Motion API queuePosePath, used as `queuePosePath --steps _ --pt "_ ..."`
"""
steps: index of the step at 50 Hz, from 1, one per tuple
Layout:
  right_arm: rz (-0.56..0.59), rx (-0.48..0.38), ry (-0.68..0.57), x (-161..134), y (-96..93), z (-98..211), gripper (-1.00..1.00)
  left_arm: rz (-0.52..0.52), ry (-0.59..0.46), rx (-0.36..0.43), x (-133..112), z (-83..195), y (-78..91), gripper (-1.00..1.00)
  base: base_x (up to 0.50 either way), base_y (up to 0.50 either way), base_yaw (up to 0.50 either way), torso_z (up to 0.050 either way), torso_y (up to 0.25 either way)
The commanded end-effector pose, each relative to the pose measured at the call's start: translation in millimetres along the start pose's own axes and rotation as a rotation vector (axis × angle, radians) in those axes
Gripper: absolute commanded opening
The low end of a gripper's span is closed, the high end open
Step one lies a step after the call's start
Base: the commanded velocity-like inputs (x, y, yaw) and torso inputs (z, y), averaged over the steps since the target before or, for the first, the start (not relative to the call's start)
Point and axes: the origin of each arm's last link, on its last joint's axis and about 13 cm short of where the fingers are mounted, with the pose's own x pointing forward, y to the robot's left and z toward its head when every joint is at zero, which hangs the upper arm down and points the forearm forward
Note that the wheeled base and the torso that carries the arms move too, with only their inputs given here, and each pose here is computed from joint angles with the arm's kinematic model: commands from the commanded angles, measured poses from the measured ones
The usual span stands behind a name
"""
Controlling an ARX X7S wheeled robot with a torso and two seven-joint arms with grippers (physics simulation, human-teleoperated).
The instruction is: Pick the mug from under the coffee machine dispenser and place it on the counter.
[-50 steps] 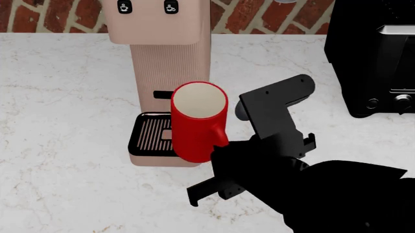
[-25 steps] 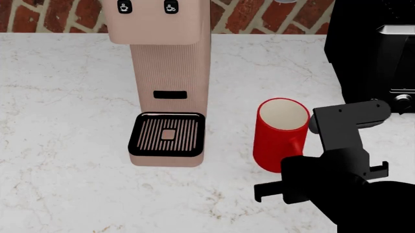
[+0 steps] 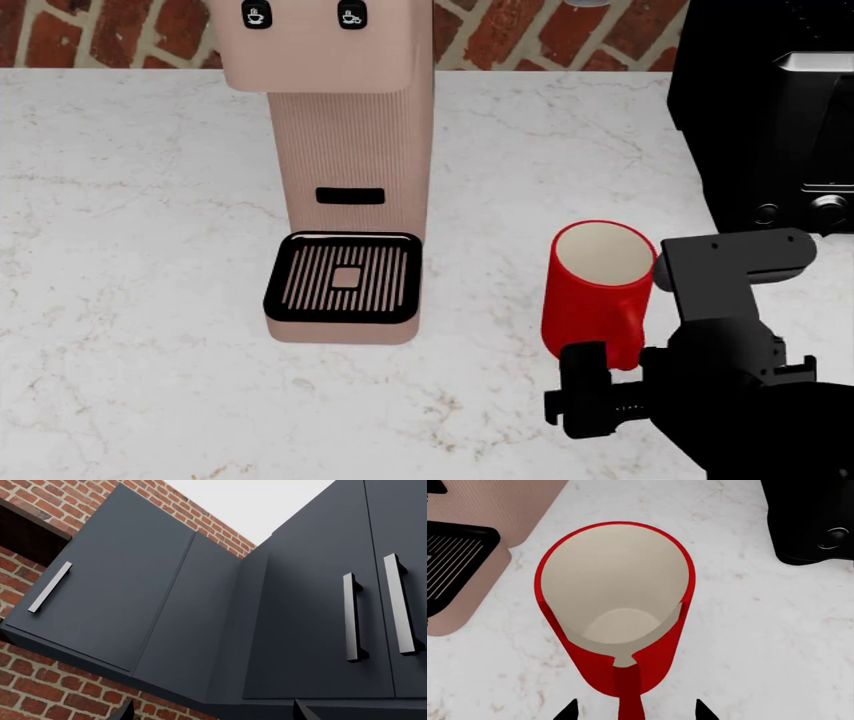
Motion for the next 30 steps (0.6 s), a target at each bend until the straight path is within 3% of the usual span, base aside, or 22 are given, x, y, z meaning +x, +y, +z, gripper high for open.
queuePosePath --steps 1,8,17,24,30 --pt "-0.018 -0.012 0.044 -2 -1.0 -5 1.0 0.0 0.001 0.0 0 0 0.1 1.0 0.0 0.0 0.0 0.0 0.0" --pt "-0.066 -0.015 -0.104 -46 -3.1 22 1.0 -0.001 0.001 0.006 0 0 0.3 1.0 0.0 0.0 0.0 0.0 0.0" --pt "-0.179 0.012 -0.41 -163 -5.2 36 1.0 -0.002 0.003 0.007 0 0 -0.5 1.0 0.0 0.0 0.0 0.0 0.0" --pt "-0.265 0.085 -0.635 -223 -0.9 12 1.0 -0.004 0.003 0.004 0 0 -0.8 1.0 0.0 0.0 0.0 0.0 0.0" --pt "-0.262 0.099 -0.713 -236 13.9 -24 1.0 -0.013 0.004 0.004 0 0 -1.4 1.0 0.0 0.0 0.0 0.0 0.0"
